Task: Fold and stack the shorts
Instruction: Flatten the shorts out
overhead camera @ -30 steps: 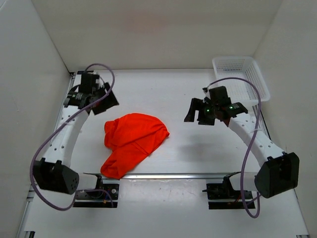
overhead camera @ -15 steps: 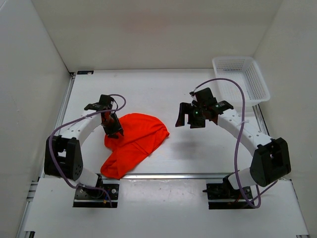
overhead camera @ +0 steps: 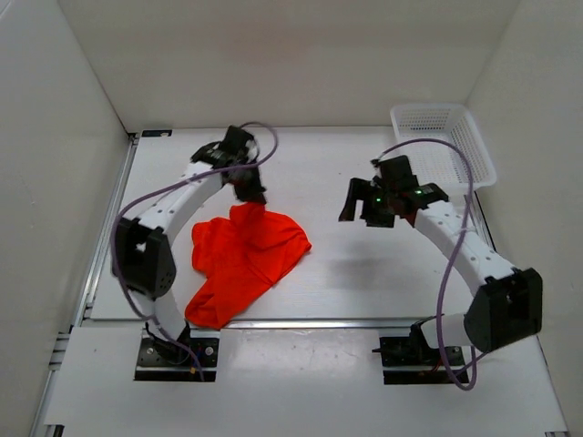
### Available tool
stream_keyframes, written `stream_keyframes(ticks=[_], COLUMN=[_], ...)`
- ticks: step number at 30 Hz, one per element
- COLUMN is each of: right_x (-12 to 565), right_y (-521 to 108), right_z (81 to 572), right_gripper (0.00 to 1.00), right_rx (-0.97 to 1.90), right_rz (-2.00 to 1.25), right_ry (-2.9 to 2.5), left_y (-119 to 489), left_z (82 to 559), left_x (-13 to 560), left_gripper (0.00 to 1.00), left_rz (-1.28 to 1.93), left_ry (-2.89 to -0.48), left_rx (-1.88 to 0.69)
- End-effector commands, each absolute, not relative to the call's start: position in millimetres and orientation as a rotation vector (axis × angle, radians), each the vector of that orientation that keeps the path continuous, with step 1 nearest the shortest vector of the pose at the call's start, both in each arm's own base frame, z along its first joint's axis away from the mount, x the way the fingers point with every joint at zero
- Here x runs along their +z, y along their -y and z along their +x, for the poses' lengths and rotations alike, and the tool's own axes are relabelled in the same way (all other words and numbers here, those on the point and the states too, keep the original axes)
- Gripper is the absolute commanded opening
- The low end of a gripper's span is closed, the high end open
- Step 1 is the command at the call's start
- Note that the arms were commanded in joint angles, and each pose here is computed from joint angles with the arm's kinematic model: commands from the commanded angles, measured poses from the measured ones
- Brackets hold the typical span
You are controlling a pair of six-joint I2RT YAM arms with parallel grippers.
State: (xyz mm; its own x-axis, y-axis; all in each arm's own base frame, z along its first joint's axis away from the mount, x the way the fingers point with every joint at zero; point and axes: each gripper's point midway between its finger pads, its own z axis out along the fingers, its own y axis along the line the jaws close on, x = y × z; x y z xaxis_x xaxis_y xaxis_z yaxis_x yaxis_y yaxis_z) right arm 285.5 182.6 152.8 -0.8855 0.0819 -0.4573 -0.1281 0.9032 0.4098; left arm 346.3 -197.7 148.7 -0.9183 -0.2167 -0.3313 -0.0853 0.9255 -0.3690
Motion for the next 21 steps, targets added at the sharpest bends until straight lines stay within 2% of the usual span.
stream_keyframes(ticks=[1, 2, 4, 5, 6, 7, 8, 9, 10, 11, 12, 13, 14, 15, 16, 17, 18, 20, 21], right_x=[191.3, 194.2, 198.4, 199.1, 199.2, 195.9, 198.0, 195.5, 191.3, 190.1, 188.8, 188.8, 183.9, 181.3, 183.7, 177.9, 177.1, 170.6, 169.7], right_y=[-148.5, -142.4, -125.4, -119.9, -114.0, -108.7, -106.0, -101.0, -99.9, -99.4, -98.9, -98.9, -100.6, -100.7, -105.8, -110.0, -111.4, -121.1, -124.3], right_z=[293.5, 292.9, 289.7, 285.2, 281.5, 278.6, 274.1, 273.2, 269.9, 267.8, 265.4, 265.3, 262.3, 262.8, 264.1, 261.5, 267.3, 267.3, 269.8], right_gripper=[0.90, 0.90, 0.90, 0.90, 0.90, 0.90, 0.90, 0.90, 0.90, 0.90, 0.90, 0.90, 0.90, 0.90, 0.90, 0.90, 0.90, 0.90, 0.90], right_rx=[0.555, 0.551, 0.524, 0.511, 0.496, 0.482, 0.471, 0.454, 0.448, 0.448, 0.448, 0.448, 0.461, 0.461, 0.483, 0.497, 0.500, 0.521, 0.540], right_rz=[0.048, 0.067, 0.121, 0.125, 0.142, 0.148, 0.152, 0.170, 0.160, 0.160, 0.160, 0.160, 0.156, 0.156, 0.136, 0.123, 0.121, 0.102, 0.107], right_ry=[-2.451, -2.436, -2.409, -2.415, -2.411, -2.420, -2.419, -2.418, -2.426, -2.426, -2.426, -2.426, -2.441, -2.441, -2.430, -2.452, -2.443, -2.471, -2.472], left_y=[282.5, 308.6, 347.7, 372.5, 394.0, 404.9, 403.1, 400.4, 391.5, 377.1, 352.9, 327.6, 306.4, 268.4, 236.7, 214.6, 177.6, 134.6, 119.6], left_z=[363.2, 381.3, 380.3, 370.8, 373.4, 373.4, 371.6, 368.3, 365.2, 368.8, 375.2, 370.8, 370.5, 369.9, 362.7, 359.5, 349.9, 338.1, 332.4], left_x=[184.0, 224.9, 198.8, 201.3, 239.6, 222.6, 227.8, 224.1, 247.8, 253.0, 230.1, 261.5, 261.3, 230.4, 249.0, 243.4, 210.4, 207.5, 198.3], left_gripper=[0.10, 0.10, 0.10, 0.16, 0.28, 0.43, 0.72, 0.83, 0.94, 0.97, 0.97, 0.97, 0.94, 0.90, 0.81, 0.78, 0.76, 0.78, 0.83], left_rz=[0.029, 0.094, 0.200, 0.280, 0.359, 0.378, 0.389, 0.388, 0.376, 0.330, 0.248, 0.193, 0.145, 0.030, -0.035, -0.104, -0.206, -0.316, -0.364], left_ry=[-2.647, -2.538, -2.637, -2.641, -2.538, -2.577, -2.575, -2.594, -2.537, -2.530, -2.585, -2.516, -2.512, -2.587, -2.526, -2.525, -2.594, -2.556, -2.571], left_rx=[-0.664, -0.725, -0.746, -0.784, -0.889, -0.889, -0.885, -0.876, -0.865, -0.851, -0.815, -0.809, -0.772, -0.679, -0.606, -0.553, -0.453, -0.354, -0.330])
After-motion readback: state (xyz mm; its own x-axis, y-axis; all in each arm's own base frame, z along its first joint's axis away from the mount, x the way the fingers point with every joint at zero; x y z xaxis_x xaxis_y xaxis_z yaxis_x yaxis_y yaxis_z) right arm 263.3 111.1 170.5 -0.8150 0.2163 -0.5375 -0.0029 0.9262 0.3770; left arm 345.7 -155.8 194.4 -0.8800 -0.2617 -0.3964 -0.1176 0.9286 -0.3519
